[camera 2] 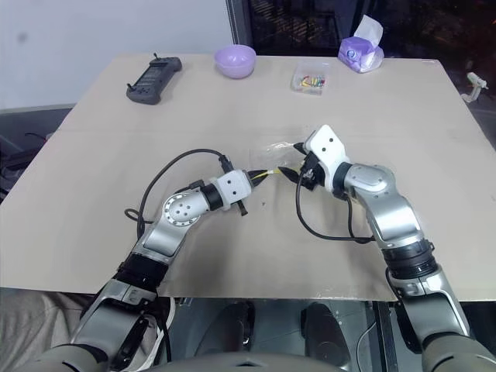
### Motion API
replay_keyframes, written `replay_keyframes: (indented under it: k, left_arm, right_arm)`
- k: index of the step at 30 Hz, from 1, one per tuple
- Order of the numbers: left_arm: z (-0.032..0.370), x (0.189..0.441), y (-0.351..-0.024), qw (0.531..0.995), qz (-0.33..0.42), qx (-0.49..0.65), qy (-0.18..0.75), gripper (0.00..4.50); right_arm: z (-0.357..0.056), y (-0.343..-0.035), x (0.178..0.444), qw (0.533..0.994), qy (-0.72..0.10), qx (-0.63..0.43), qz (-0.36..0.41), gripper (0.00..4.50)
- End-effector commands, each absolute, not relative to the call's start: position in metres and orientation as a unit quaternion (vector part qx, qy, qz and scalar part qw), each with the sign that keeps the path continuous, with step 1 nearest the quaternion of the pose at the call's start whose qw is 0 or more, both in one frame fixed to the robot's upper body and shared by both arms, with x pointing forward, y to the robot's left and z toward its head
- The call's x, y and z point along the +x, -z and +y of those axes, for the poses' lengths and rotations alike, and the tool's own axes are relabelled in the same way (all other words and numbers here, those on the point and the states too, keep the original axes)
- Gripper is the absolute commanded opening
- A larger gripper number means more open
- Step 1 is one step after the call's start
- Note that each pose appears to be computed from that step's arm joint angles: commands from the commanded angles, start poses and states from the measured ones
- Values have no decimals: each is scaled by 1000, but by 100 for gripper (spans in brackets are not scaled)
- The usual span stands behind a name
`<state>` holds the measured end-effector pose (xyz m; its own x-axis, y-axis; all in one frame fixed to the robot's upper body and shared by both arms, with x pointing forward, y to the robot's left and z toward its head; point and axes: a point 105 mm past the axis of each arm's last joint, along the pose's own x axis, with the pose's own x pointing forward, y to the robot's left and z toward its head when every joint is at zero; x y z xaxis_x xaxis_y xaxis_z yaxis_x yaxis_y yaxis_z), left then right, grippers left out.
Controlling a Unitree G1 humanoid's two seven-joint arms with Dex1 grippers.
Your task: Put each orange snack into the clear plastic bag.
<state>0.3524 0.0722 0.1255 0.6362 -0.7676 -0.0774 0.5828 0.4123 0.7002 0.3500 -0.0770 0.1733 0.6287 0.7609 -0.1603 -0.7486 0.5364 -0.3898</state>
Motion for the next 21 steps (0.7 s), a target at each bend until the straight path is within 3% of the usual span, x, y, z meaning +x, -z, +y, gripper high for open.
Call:
replay_keyframes:
  k: [1, 21]
  left_arm:
    - [70, 350, -134, 829, -147, 354, 407, 0]
    - [69, 350, -133, 829, -146, 353, 408, 0]
  right_arm:
    - [-77, -185, 345, 872, -435, -221, -39, 321]
    - [-75, -184, 341, 863, -452, -221, -39, 321]
